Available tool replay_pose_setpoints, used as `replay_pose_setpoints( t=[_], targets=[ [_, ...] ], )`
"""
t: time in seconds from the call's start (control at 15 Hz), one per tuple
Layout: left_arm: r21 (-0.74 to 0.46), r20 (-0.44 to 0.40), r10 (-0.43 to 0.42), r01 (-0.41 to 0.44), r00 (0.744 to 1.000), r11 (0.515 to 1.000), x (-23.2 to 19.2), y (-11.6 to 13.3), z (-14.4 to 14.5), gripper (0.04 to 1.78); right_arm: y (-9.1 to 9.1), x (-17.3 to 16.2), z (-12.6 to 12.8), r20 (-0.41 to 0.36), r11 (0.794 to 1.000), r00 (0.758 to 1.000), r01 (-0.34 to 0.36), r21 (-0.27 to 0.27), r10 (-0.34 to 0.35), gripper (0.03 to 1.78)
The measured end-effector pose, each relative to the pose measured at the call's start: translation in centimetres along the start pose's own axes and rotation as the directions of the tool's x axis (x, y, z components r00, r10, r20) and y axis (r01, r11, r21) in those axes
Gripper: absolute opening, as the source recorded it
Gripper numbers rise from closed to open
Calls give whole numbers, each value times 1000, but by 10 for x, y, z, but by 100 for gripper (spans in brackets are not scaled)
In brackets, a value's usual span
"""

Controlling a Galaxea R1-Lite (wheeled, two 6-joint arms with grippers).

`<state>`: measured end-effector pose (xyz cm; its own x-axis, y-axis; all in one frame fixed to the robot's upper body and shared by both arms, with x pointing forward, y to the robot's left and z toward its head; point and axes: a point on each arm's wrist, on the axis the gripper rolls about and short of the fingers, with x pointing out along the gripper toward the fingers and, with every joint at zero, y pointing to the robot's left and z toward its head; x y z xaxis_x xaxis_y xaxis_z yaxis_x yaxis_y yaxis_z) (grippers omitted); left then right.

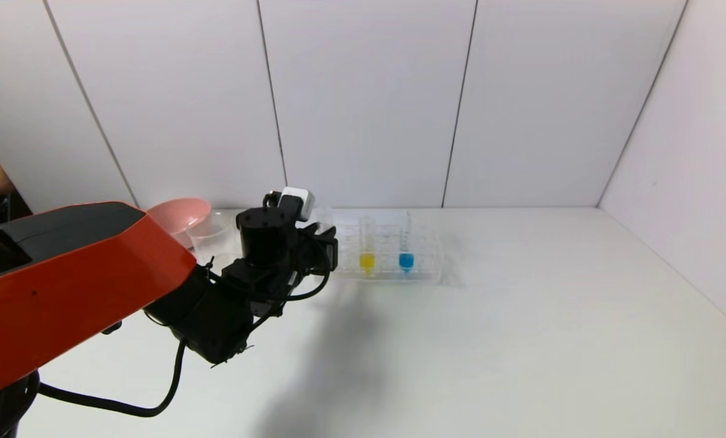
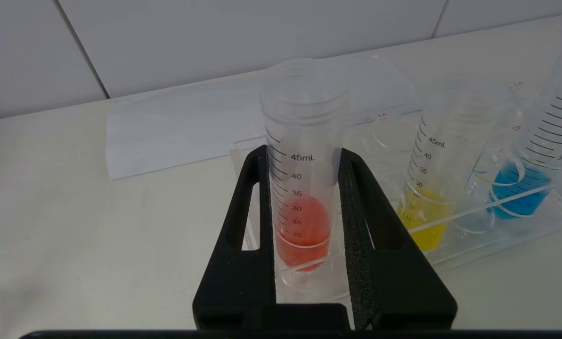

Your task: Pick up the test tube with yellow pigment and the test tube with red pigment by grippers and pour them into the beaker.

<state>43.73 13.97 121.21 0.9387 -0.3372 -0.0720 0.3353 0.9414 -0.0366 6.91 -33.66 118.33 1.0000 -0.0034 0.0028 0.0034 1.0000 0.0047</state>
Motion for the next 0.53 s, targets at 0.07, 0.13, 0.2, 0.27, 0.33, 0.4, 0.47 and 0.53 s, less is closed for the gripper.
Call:
replay_pose_setpoints(
  t=[0.07,0.13,0.2,0.27,0.33,0.4,0.47,0.53],
  targets=[
    [0,4,1,-1,1000,1000,0,0,1,43,0,0,0,0,1000,1000,0,0,0,170],
    [-1,7,0,0,1000,1000,-1,0,3,43,0,0,0,0,1000,1000,0,1,0,170],
    [-3,13,0,0,1000,1000,-1,0,5,43,0,0,0,0,1000,1000,0,0,0,170],
    [-3,17,0,0,1000,1000,-2,0,6,43,0,0,0,0,1000,1000,0,0,0,170],
    [-4,22,0,0,1000,1000,-2,0,8,43,0,0,0,0,1000,1000,0,0,0,170],
    [-5,26,-1,1,1000,1000,-3,0,10,43,0,0,0,0,1000,1000,0,0,0,170],
    [-5,31,-1,1,1000,1000,-4,-1,12,43,0,0,0,0,1000,1000,0,0,0,170],
    [-6,37,-1,1,999,1000,-5,-1,14,43,0,0,0,0,1000,1000,0,0,0,170]
  ],
)
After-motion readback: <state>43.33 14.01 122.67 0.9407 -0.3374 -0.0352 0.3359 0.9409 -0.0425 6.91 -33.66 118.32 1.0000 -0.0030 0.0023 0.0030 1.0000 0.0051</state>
